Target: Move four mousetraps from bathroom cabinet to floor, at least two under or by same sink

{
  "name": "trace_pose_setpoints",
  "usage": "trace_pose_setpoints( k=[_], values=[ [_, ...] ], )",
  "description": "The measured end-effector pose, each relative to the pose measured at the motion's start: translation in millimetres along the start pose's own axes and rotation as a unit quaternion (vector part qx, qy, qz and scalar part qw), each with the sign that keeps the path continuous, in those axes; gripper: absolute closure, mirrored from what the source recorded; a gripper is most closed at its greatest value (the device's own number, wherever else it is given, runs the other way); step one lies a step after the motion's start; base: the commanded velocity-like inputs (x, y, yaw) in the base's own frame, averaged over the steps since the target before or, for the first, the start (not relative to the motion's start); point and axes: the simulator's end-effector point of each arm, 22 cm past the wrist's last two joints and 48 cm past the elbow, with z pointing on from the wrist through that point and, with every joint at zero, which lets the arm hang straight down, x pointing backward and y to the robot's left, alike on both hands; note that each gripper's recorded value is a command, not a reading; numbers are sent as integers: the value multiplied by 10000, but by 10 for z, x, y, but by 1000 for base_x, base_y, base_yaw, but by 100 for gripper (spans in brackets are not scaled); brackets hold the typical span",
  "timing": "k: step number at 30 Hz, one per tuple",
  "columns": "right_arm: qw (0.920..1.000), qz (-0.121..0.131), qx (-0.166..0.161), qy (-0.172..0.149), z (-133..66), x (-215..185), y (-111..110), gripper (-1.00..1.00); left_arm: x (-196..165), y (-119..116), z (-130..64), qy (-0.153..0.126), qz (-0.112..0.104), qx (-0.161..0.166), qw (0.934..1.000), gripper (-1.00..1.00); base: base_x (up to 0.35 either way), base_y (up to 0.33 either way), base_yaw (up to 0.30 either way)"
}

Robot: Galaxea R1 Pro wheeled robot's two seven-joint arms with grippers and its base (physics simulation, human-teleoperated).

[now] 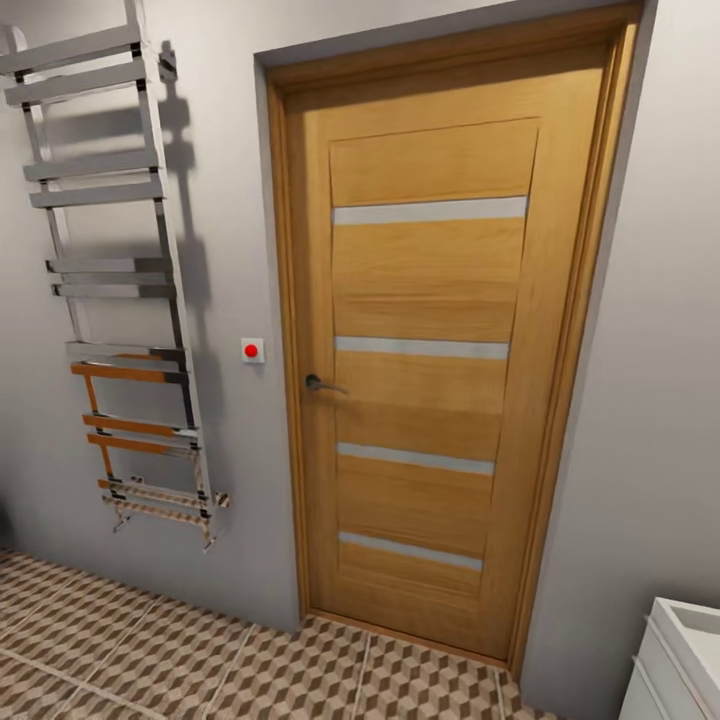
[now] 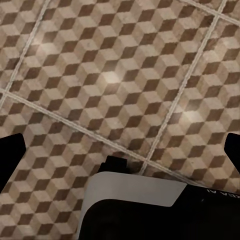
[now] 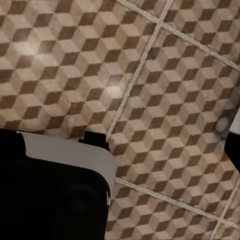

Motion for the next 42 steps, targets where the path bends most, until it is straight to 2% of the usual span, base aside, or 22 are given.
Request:
trace_pose_setpoints(
  k=[10,23,29,34,42],
  values=[
    [10000,-36,-50,-27,0,-11,26,-100,3,2,0,2,0,-4,10000,-100,0,0,75],
    [9999,-82,-68,-4,0,0,34,-100,7,3,1,8,1,-4,10000,-100,0,0,256],
    [9998,-193,-83,10,1,12,45,-100,21,5,2,25,3,-7,10000,-100,0,0,288],
    [9991,-408,-88,15,2,21,53,-100,37,8,4,45,6,-11,10000,-100,0,0,275],
    [9989,-464,-83,52,4,53,55,-100,71,13,7,88,11,-18,10000,-100,0,0,246]
  ],
)
